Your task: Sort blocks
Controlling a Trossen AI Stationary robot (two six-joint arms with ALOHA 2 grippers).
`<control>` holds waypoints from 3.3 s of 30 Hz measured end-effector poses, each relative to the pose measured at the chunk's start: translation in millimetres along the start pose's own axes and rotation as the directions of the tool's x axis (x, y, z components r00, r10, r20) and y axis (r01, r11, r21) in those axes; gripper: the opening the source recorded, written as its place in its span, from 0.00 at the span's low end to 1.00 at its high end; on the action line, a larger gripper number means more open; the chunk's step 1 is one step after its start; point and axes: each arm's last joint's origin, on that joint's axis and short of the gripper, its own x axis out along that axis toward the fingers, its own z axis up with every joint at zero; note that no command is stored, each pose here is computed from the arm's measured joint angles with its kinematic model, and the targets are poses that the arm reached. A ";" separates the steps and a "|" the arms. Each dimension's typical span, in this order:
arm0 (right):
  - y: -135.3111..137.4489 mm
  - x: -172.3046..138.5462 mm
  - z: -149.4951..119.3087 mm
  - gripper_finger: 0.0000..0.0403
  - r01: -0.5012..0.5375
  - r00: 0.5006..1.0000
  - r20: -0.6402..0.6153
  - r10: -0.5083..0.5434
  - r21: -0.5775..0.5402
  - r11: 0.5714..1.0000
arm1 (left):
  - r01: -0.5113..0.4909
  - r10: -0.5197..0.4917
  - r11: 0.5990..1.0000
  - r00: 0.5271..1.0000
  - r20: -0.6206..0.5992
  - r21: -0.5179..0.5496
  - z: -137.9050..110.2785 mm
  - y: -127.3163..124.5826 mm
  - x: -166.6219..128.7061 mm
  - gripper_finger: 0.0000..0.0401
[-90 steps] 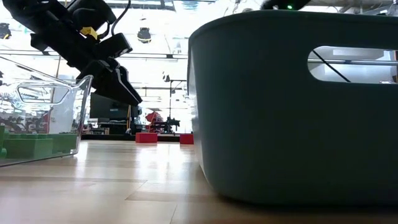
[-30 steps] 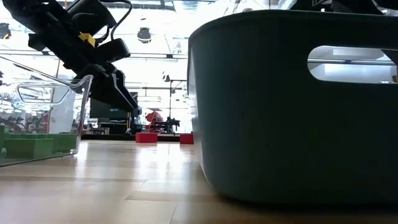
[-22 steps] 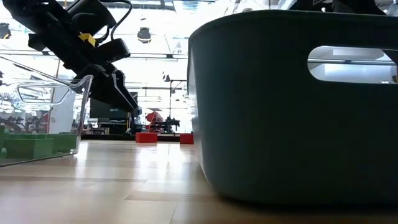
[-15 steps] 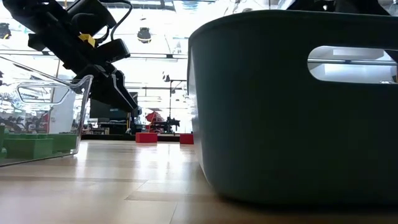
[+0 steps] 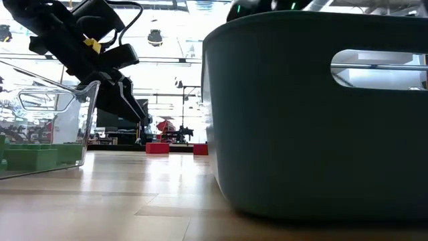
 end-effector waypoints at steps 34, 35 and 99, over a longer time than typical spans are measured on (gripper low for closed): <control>220.5 36.4 -51.8 0.40 -0.189 0.952 -0.232 0.202 0.078 0.979 | -0.185 0.187 0.980 0.982 -0.031 0.068 24.4 18.3 -7.6 0.60; 220.1 36.6 -51.8 0.42 -0.185 0.951 -0.234 0.200 0.084 0.979 | -0.201 0.203 0.978 0.979 -0.031 0.060 24.4 21.7 -6.9 0.60; 101.5 -69.0 -106.7 0.54 0.225 0.924 0.318 -0.214 0.001 0.974 | 0.071 -0.024 0.993 0.911 -0.412 0.098 67.6 131.7 196.5 0.20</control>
